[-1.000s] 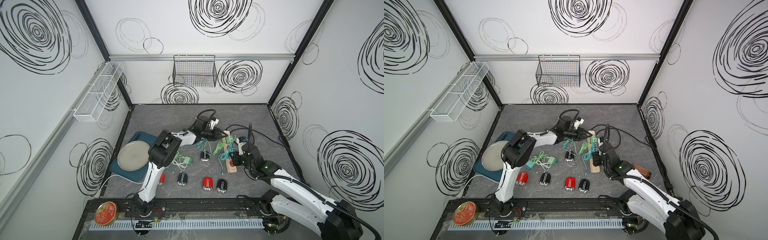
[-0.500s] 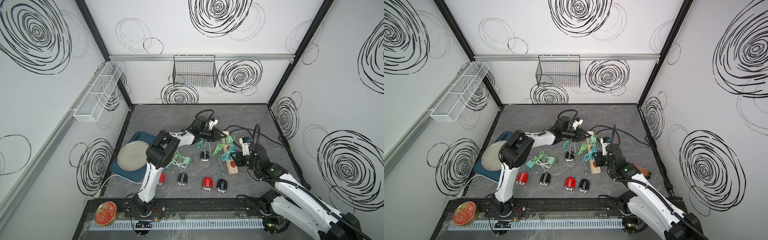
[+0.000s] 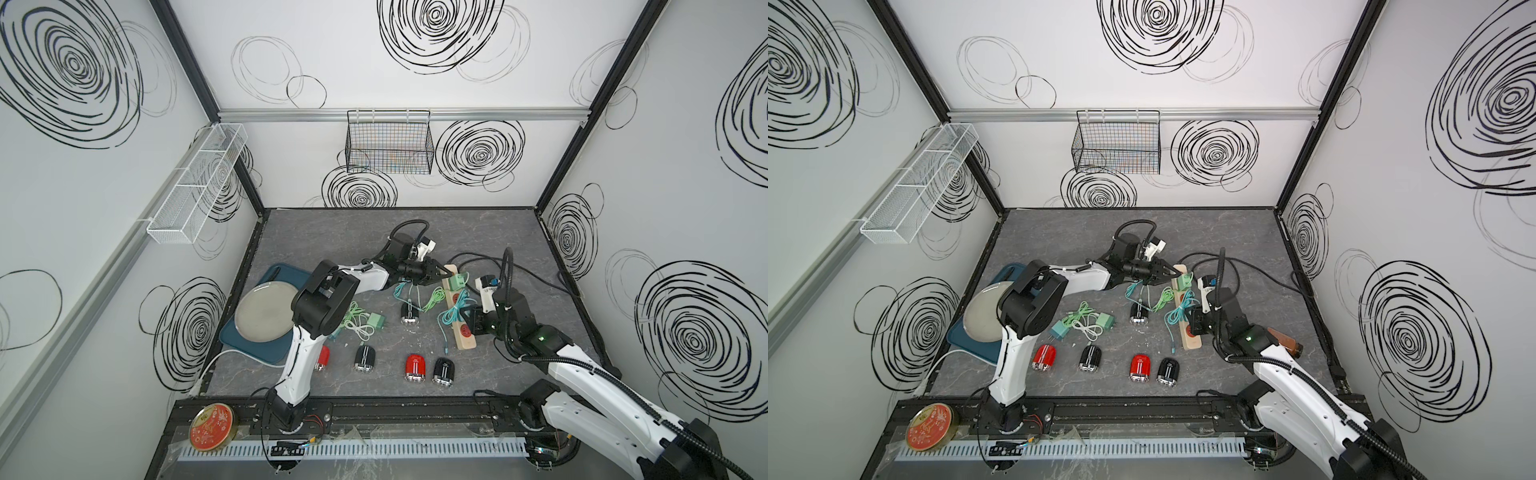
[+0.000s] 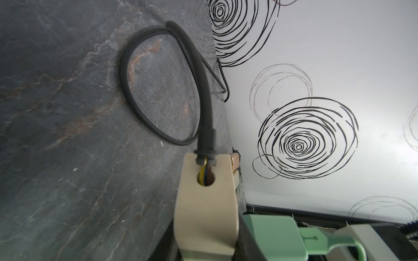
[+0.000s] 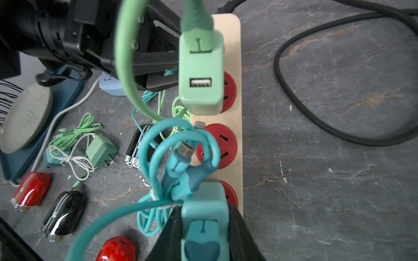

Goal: Unplug the electric shaver
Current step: Remove the plug from the socket.

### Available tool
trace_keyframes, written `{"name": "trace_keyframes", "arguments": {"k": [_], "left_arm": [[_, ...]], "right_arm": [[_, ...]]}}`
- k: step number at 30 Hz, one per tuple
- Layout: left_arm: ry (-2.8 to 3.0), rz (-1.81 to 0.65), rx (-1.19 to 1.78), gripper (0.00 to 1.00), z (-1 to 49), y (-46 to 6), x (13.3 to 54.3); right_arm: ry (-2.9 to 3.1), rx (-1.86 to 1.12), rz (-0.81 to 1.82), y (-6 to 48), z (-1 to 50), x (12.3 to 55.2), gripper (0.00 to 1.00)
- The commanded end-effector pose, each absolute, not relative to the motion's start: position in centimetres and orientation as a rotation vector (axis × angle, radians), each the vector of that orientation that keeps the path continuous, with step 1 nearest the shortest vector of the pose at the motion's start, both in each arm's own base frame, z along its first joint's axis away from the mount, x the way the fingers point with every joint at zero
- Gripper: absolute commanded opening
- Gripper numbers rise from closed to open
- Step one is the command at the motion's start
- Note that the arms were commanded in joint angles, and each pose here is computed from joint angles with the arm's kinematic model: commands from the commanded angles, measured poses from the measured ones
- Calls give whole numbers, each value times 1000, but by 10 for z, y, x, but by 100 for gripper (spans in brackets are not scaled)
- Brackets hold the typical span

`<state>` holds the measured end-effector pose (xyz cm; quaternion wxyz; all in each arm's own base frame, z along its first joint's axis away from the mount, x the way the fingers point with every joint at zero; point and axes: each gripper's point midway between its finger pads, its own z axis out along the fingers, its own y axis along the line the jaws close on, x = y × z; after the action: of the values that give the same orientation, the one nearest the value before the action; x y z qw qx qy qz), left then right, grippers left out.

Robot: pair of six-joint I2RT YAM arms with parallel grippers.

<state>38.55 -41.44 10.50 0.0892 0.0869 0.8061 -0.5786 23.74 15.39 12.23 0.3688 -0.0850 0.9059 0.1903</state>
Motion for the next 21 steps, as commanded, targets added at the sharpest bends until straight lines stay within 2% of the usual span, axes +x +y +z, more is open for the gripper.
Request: {"name": "trace_keyframes", "arguments": {"k": [1, 5, 14, 21], "left_arm": [[2355, -1557, 276, 21, 100, -393, 413], [2367, -1536, 285, 20, 97, -392, 413], [2342, -1541, 301, 20, 95, -389, 415], [2304, -1567, 265, 20, 98, -379, 421]], "right_arm": [[2196, -177, 333, 147, 162, 260, 9], [2186, -174, 317, 152, 166, 261, 9], [2131, -193, 624, 176, 184, 253, 9], [2078, -146, 824, 164, 196, 248, 9]]}}
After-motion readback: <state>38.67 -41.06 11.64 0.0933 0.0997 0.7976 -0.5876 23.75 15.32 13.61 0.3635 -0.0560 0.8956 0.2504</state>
